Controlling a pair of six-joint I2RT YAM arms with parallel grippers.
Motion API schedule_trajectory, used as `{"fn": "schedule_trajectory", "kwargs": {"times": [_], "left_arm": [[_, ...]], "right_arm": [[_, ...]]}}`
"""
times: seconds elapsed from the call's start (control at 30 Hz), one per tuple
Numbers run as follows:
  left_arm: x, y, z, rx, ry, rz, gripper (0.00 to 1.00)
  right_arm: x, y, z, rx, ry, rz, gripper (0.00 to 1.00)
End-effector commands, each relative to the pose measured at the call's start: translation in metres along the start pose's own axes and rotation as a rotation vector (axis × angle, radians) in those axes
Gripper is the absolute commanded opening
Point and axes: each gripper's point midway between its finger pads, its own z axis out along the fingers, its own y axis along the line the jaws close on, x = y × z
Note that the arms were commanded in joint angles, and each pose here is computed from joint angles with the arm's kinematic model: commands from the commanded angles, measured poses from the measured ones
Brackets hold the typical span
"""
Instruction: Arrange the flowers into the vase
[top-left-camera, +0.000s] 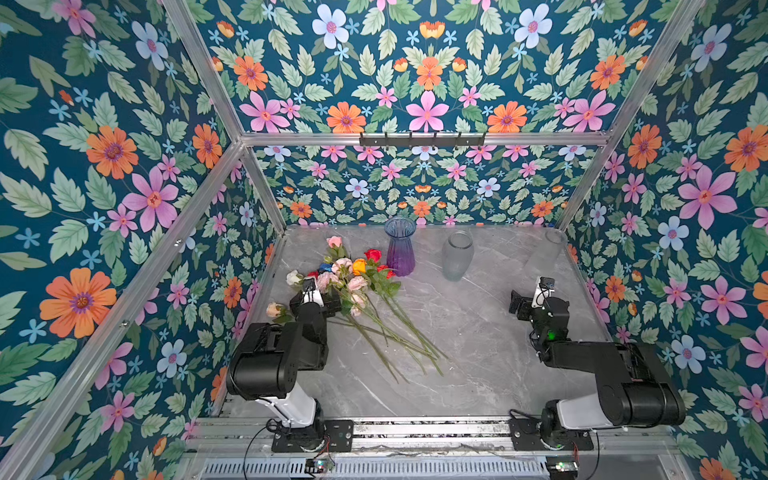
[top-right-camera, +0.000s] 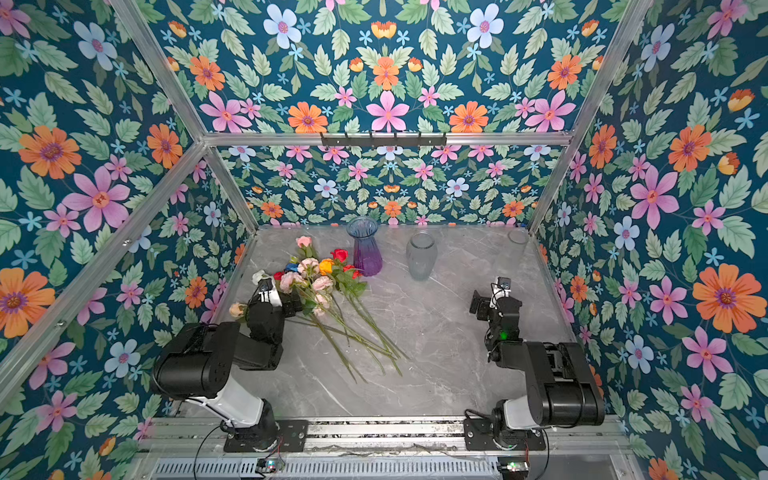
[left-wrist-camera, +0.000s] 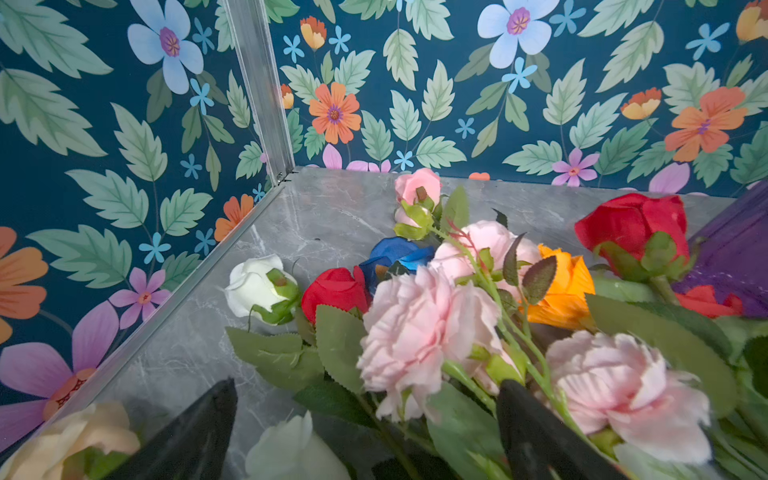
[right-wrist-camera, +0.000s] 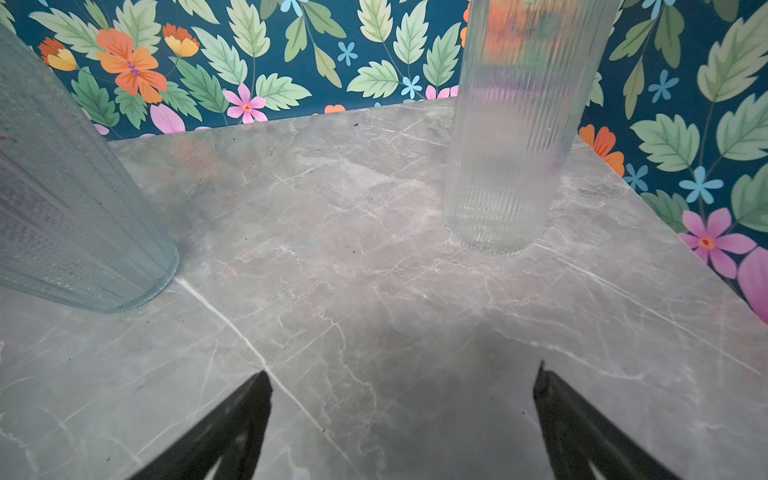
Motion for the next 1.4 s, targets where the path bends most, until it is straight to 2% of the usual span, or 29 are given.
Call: {"fn": "schedule_trajectory", "kwargs": {"times": [0.0,1.13,1.23,1.3,1.37], "left_arm": [[-0.004,-0.002,0.0,0.011,-0.011,0.014,1.0],[-0.004,-0.001,-0.001,0.008,-0.015,0.013,1.0],[-0.019,0.015,-0.019,-0.114,-0.079,-0.01,1.0],[-0.034,0.012,-0.037,-0.168,-0.135,0.027,1.0],[-0.055,-0.007,-0.06,-0.198,-0.214,0.111,1.0]], "right_arm": [[-0.005,0.002,0.001,-0.009,-0.012,0.003,0.99],[-0.004,0.007,0.0,-0.015,-0.013,-0.024,0.99],[-0.01,0.001,-0.009,0.085,-0.076,-0.045,0.99],[-0.02,-0.001,-0.017,0.107,-0.111,-0.046,0.99],[-0.027,0.004,-0.02,0.124,-0.032,-0.065,0.99]]}}
